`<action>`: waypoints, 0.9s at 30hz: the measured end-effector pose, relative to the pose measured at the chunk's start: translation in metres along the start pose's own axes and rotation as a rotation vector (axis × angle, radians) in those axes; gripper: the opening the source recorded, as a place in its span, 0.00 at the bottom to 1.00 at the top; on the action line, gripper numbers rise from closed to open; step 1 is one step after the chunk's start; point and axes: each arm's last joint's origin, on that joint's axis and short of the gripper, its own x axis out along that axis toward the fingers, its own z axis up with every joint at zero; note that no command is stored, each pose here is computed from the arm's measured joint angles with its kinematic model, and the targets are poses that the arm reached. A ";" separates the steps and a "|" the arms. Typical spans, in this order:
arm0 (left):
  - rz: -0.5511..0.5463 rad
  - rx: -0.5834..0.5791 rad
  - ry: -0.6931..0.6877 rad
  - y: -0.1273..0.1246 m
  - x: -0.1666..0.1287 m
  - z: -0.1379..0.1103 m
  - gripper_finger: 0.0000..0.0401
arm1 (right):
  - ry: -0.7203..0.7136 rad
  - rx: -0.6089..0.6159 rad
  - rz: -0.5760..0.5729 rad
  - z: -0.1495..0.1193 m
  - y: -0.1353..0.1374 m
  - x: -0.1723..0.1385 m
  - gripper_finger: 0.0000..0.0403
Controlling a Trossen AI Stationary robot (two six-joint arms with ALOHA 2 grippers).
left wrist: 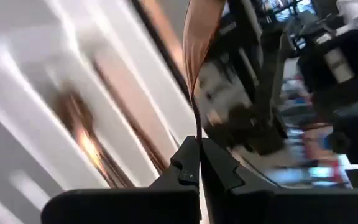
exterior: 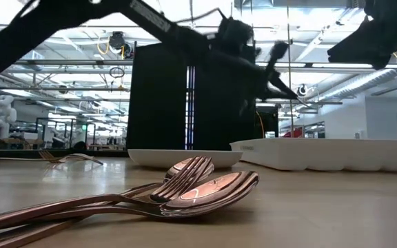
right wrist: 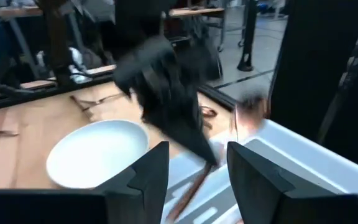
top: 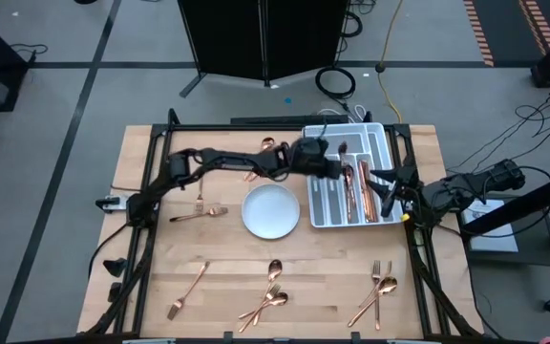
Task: Sort silverware
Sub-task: Put the spoon in the silverware tray
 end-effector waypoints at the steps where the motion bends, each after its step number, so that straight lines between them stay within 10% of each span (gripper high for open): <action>1: -0.017 -0.064 0.031 0.004 0.006 -0.008 0.00 | 0.005 0.000 0.013 0.000 0.000 0.000 0.38; 7: 0.006 -0.301 0.114 0.023 0.035 -0.044 0.00 | 0.017 -0.003 0.033 -0.001 0.000 0.000 0.38; 27: 0.093 -0.268 0.089 0.041 0.051 -0.039 0.20 | 0.064 0.021 0.096 -0.004 0.002 -0.001 0.39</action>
